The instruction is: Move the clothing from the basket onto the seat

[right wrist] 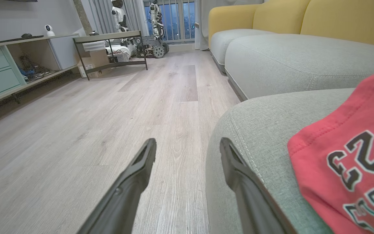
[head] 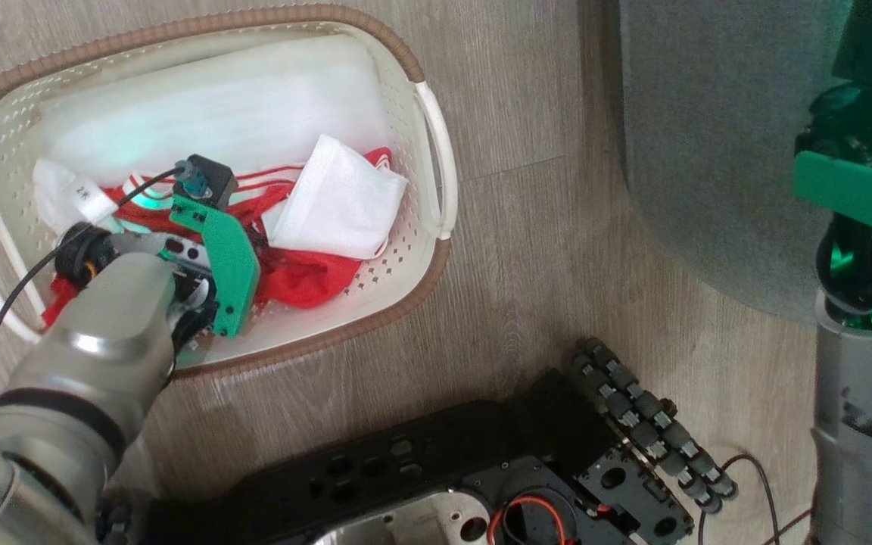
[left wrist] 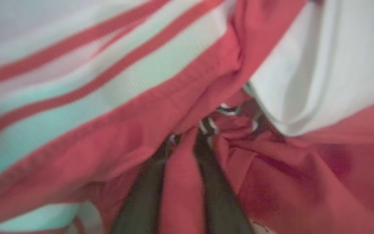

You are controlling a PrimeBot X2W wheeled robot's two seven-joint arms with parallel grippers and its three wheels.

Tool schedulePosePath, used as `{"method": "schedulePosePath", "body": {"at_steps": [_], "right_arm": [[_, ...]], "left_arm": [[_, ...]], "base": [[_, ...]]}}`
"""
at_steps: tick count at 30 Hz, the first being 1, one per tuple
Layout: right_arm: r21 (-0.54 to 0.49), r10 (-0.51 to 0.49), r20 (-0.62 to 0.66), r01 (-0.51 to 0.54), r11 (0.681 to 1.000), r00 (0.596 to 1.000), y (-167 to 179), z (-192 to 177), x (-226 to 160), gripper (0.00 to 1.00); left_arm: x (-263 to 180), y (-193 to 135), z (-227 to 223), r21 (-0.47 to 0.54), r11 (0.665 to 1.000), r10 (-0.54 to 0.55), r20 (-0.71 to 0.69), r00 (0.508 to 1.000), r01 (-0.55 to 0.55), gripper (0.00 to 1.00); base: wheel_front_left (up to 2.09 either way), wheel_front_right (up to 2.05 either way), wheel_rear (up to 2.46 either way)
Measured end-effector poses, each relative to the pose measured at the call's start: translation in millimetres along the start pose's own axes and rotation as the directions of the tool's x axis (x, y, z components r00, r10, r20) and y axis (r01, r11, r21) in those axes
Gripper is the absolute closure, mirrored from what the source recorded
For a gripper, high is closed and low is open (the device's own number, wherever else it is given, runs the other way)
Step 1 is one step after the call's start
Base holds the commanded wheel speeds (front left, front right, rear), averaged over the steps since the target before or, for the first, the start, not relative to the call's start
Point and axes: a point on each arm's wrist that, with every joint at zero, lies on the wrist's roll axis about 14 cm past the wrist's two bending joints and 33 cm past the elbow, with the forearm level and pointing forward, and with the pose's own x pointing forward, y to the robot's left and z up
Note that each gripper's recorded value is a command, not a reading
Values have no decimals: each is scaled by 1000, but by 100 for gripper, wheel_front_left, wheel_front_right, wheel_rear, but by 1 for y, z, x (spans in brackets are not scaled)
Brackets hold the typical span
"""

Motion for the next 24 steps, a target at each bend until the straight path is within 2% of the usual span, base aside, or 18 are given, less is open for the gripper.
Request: {"method": "schedulePosePath", "body": {"at_steps": [1,10,24], "right_arm": [[0,0,0,0,1000,1000,0,0,0,0],[3,-3,14,3,1000,1000,0,8,0,0],[19,3,154,-6,1000,988,8,85,-2,0]], "left_arm": [[0,-1,1,4,1000,-3,6,1000,3,100],[-8,-4,9,29,1000,-6,35,999,5,100],[-72,-33,56,67,998,-30,284,958,12,100]], "base": [[0,0,0],[0,0,0],[0,0,0]]}}
